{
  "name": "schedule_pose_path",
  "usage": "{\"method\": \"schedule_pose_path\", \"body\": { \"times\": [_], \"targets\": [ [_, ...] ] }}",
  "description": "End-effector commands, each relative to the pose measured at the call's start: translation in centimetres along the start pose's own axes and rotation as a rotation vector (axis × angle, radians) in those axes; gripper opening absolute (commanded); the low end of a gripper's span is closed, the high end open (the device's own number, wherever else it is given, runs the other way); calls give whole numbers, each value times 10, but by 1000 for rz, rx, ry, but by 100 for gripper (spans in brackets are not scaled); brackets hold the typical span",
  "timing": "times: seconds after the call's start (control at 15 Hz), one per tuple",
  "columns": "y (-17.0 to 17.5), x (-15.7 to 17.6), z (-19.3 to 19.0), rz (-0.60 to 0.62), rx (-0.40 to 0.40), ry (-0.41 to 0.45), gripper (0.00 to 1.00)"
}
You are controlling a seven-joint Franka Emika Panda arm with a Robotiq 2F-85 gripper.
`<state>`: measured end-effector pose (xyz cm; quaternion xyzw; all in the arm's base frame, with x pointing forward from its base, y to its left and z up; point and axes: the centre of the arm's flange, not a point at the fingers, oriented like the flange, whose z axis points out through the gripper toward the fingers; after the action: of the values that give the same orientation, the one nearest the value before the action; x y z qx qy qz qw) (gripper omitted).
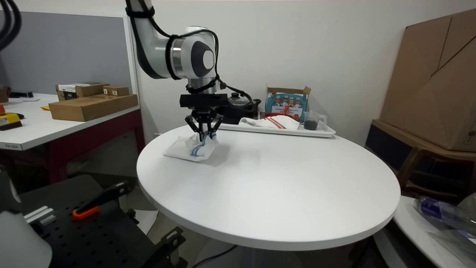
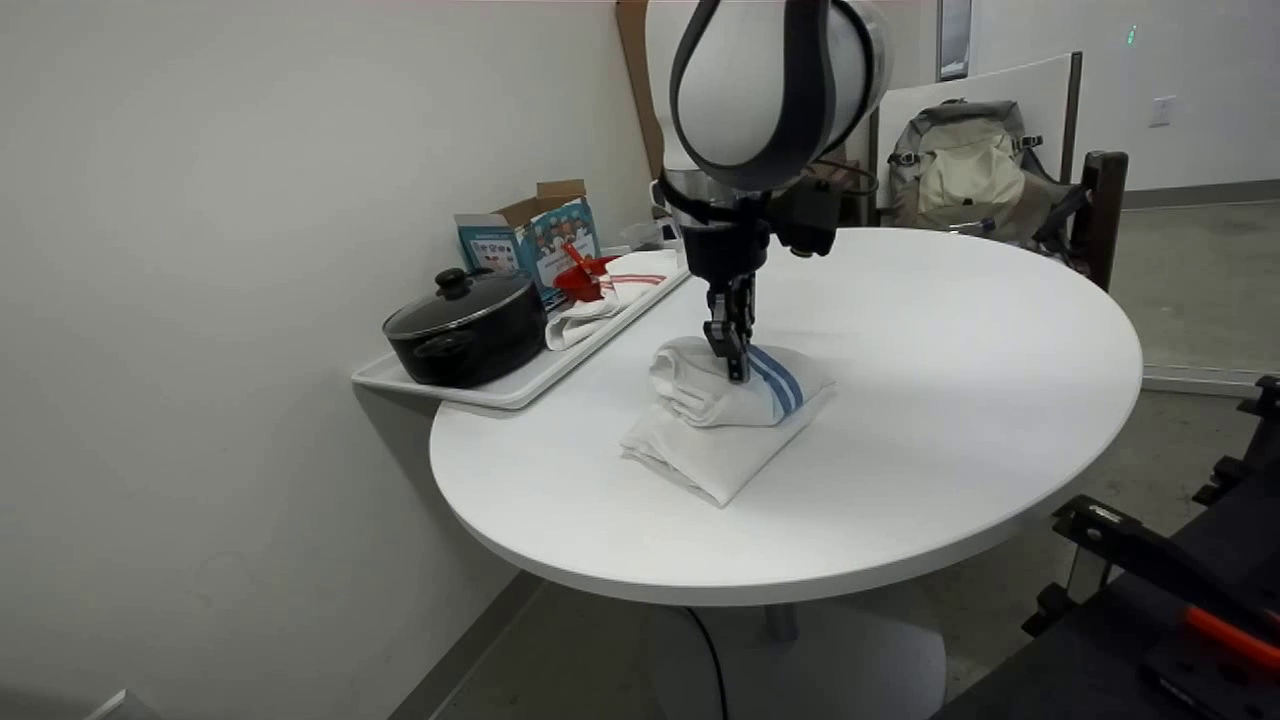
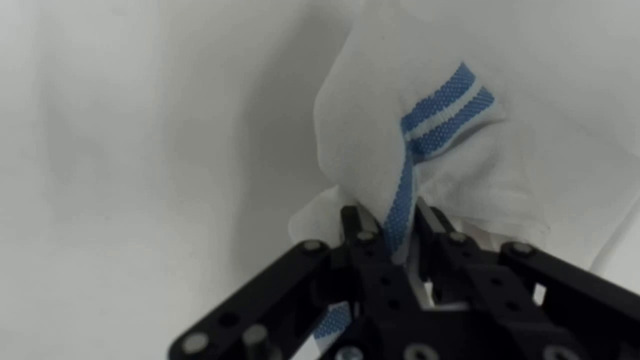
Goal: Use the tea towel to wipe the table
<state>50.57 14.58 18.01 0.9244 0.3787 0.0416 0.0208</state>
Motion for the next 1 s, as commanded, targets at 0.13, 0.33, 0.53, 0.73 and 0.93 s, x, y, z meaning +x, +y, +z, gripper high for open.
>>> {"method": "schedule_pose_path", "body": {
  "times": [0.13, 0.33, 0.53, 0.73, 0.93],
  "targets": [
    [15, 5, -5, 33, 5, -22, 40],
    [10, 3, -2, 26, 10, -28, 50],
    [10, 3, -2, 26, 10, -29, 75],
    [14, 4, -18, 72, -4, -37, 89],
    [18, 6, -42, 133, -27, -29, 100]
  ]
}}
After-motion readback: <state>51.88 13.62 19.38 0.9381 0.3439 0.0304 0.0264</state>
